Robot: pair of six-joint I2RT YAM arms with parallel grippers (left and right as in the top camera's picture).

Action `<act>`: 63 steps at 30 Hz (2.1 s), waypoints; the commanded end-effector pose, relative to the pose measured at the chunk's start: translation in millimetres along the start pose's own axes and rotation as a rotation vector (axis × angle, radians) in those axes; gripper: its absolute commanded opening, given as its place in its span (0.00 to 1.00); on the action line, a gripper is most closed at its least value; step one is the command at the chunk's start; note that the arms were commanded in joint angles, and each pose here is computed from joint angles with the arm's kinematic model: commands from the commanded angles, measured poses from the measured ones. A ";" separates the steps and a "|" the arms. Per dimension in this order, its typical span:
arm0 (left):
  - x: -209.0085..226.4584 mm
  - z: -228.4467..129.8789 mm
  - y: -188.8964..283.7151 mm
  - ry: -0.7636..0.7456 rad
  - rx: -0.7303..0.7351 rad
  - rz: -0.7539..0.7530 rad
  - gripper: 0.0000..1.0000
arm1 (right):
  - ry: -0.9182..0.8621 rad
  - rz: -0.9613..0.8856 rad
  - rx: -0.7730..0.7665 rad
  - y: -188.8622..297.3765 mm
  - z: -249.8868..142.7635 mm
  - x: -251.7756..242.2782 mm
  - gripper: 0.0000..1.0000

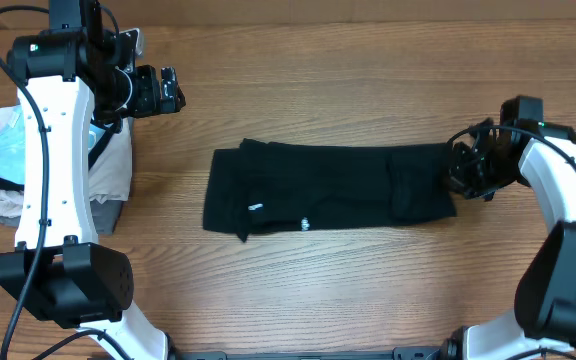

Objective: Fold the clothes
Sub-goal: 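Grasp the strip's right end again and fold it leftward with the right gripper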

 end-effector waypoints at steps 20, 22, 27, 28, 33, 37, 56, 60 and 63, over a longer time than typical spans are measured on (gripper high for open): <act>0.1 3.2 2.9 -0.022 -0.011 -0.002 1.00 | 0.244 -0.247 -0.076 -42.7 -33.5 108.0 0.05; 0.1 3.2 2.9 -0.022 -0.011 -0.002 1.00 | 0.275 -0.235 -0.081 -46.3 -37.0 117.9 0.06; 0.1 3.2 2.9 -0.022 -0.011 -0.002 1.00 | 0.343 -0.151 -0.072 -55.2 -49.7 148.2 0.15; 0.1 3.1 2.9 -0.022 -0.010 -0.002 1.00 | 0.359 -0.132 -0.069 -56.9 -53.0 154.9 0.21; 0.1 3.2 2.9 -0.022 -0.011 -0.002 1.00 | 0.404 -0.077 -0.052 -61.7 -64.6 173.3 0.39; 0.1 3.2 2.9 -0.022 -0.011 -0.002 1.00 | 0.436 -0.072 -0.029 -61.9 -69.5 173.4 0.38; 0.1 3.2 2.9 -0.022 -0.011 -0.002 1.00 | 0.183 0.015 -0.086 -112.6 -33.1 160.4 0.12; 0.1 3.2 2.9 -0.022 -0.011 -0.002 1.00 | 0.192 0.072 -0.054 -142.5 -38.3 174.2 0.10; 0.1 3.1 2.9 -0.022 -0.010 -0.002 1.00 | 0.295 0.134 -0.088 -140.8 -32.2 189.8 0.10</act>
Point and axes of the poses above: each gripper's point midway between its finger pads, its own y axis back along the fingers, its own x axis along the line the jaws close on, z = x × y, the point moved 2 cm from there along y, back along the fingers, and after that the axes turned 7 degrees about y, right-handed, at the moved point
